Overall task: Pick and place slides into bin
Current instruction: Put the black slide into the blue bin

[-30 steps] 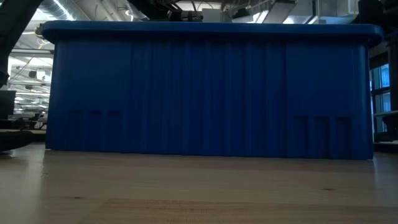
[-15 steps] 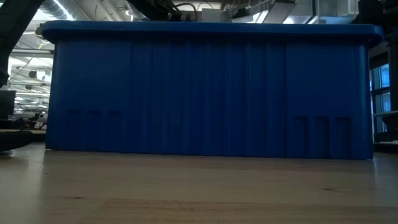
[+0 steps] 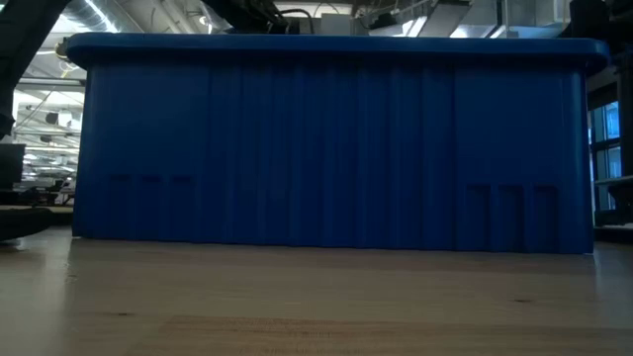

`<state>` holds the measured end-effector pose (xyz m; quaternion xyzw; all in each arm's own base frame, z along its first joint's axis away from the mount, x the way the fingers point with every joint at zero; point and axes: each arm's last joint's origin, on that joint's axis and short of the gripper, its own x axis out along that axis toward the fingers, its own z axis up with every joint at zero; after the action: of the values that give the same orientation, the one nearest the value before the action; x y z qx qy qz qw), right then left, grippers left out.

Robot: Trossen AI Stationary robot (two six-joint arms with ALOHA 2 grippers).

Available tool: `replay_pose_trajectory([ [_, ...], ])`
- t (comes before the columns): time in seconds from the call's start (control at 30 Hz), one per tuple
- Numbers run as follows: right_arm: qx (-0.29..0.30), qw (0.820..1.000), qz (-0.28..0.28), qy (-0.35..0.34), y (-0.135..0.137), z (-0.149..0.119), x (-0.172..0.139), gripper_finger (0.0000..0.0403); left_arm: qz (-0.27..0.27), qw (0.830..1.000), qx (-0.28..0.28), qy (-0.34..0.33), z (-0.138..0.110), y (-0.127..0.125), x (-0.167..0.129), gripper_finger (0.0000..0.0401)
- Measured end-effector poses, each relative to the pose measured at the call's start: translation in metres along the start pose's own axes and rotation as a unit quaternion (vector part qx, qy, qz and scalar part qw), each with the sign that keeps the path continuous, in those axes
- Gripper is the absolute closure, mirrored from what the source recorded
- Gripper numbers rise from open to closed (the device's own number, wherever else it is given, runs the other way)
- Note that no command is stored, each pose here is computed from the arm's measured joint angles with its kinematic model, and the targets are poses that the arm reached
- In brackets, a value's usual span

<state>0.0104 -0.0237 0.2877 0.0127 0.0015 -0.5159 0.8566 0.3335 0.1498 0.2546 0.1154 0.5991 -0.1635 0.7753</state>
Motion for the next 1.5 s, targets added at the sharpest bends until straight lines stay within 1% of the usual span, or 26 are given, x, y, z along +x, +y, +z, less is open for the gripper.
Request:
replay_pose_trajectory([
  [0.2, 0.000, 1.000, 0.000, 0.000, 0.000, 0.000, 0.000, 0.0076, -0.024, 0.999, -0.009, 0.022, 0.000, 0.006, 0.021, 0.0189],
  [0.3, 0.000, 1.000, 0.000, 0.000, 0.000, 0.000, 0.000, 0.0076, -0.031, 0.999, -0.013, 0.028, -0.001, 0.007, 0.027, 0.0189],
  [0.43, 0.000, 1.000, 0.000, 0.000, 0.000, 0.000, 0.000, 0.0076, -0.036, 0.999, -0.023, 0.032, -0.001, 0.006, 0.027, 0.0189],
  [0.57, 0.000, 1.000, 0.000, 0.000, 0.000, 0.000, 0.000, 0.0076, -0.062, 0.997, -0.030, 0.040, -0.004, 0.002, 0.026, 0.0189],
  [0.7, 0.000, 1.000, 0.000, 0.000, 0.000, 0.000, 0.000, 0.0076, -0.060, 0.996, -0.048, 0.046, -0.005, 0.002, 0.026, 0.0189],
  [0.87, 0.000, 1.000, 0.000, 0.000, 0.000, 0.000, 0.000, 0.0076, -0.059, 0.992, -0.086, 0.068, -0.012, 0.005, 0.024, 0.0189],
  [1.2, 0.000, 1.000, 0.000, 0.000, 0.000, 0.000, 0.000, 0.0076, -0.054, 0.983, -0.156, 0.085, -0.025, 0.013, 0.021, 0.0189],
  [1.43, 0.000, 1.000, 0.000, 0.000, 0.000, 0.000, 0.000, 0.0076, -0.064, 0.977, -0.174, 0.107, -0.030, 0.011, 0.019, 0.0189],
  [1.5, 0.000, 1.000, 0.000, 0.000, 0.000, 0.000, 0.000, 0.0076, -0.056, 0.977, -0.172, 0.111, -0.030, 0.012, 0.019, 0.0189],
])
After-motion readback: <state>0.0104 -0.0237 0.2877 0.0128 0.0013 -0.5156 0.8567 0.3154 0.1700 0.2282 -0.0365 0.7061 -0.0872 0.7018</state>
